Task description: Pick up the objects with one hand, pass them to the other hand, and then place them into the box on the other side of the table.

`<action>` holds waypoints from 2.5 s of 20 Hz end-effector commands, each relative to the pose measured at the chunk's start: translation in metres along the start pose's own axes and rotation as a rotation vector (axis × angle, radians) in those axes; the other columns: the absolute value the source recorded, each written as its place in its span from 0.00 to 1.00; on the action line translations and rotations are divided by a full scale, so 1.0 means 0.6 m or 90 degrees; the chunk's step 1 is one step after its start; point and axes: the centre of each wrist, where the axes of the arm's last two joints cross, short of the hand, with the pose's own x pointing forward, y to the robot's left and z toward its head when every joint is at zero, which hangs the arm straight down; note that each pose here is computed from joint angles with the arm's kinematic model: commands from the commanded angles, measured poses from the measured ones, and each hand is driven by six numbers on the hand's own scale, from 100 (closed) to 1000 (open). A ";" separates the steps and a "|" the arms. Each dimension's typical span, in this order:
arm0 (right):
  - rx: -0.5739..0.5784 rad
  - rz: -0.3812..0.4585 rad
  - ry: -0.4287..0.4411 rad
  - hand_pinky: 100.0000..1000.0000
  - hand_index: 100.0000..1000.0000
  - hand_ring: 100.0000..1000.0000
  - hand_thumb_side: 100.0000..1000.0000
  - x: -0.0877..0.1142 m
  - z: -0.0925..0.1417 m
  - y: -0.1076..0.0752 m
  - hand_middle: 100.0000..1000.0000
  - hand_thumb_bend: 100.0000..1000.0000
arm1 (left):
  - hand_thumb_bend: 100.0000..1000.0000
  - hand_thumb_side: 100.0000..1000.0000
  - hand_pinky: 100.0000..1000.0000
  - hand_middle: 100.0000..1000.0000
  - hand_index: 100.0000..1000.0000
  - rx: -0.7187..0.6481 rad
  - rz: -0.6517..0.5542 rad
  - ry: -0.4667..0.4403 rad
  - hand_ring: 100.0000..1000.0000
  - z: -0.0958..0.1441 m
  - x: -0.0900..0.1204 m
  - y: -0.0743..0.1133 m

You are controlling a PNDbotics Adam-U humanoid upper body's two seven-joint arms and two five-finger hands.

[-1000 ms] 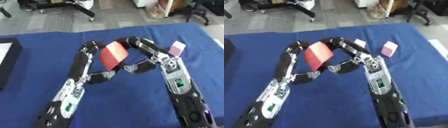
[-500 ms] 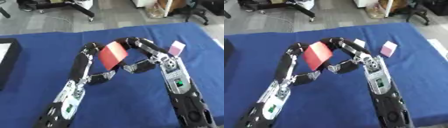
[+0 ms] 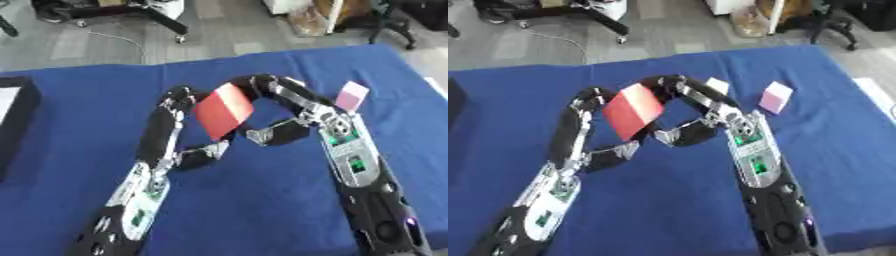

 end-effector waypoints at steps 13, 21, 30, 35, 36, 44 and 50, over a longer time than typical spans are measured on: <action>0.025 -0.011 -0.022 0.74 0.44 0.73 0.00 0.012 -0.006 -0.014 0.73 0.00 | 0.03 0.18 0.82 0.45 0.48 0.043 0.008 -0.030 0.53 -0.018 0.008 0.009; 0.025 -0.011 -0.020 0.76 0.55 0.75 0.07 0.016 -0.006 -0.018 0.75 0.00 | 0.00 0.18 0.80 0.40 0.43 0.047 0.011 -0.032 0.51 -0.019 0.008 0.010; 0.028 0.006 -0.023 0.77 0.68 0.76 0.13 0.022 -0.004 -0.025 0.77 0.00 | 0.00 0.16 0.80 0.38 0.40 0.053 0.010 -0.024 0.49 -0.020 0.005 0.012; 0.028 0.020 -0.029 0.78 0.73 0.77 0.17 0.026 -0.004 -0.031 0.77 0.00 | 0.00 0.16 0.80 0.38 0.40 0.049 0.007 -0.026 0.49 -0.019 0.005 0.012; 0.027 0.023 -0.032 0.78 0.75 0.77 0.18 0.027 -0.005 -0.032 0.78 0.00 | 0.00 0.16 0.80 0.37 0.40 0.048 0.006 -0.026 0.49 -0.019 0.005 0.012; 0.020 0.065 -0.044 0.80 0.91 0.79 0.22 0.032 -0.007 -0.044 0.80 0.07 | 0.00 0.16 0.80 0.37 0.39 0.040 0.003 -0.028 0.49 -0.019 0.005 0.011; 0.031 0.103 -0.045 0.81 0.96 0.81 0.22 0.033 -0.010 -0.050 0.81 0.12 | 0.00 0.16 0.80 0.37 0.39 0.036 0.000 -0.027 0.49 -0.019 0.004 0.011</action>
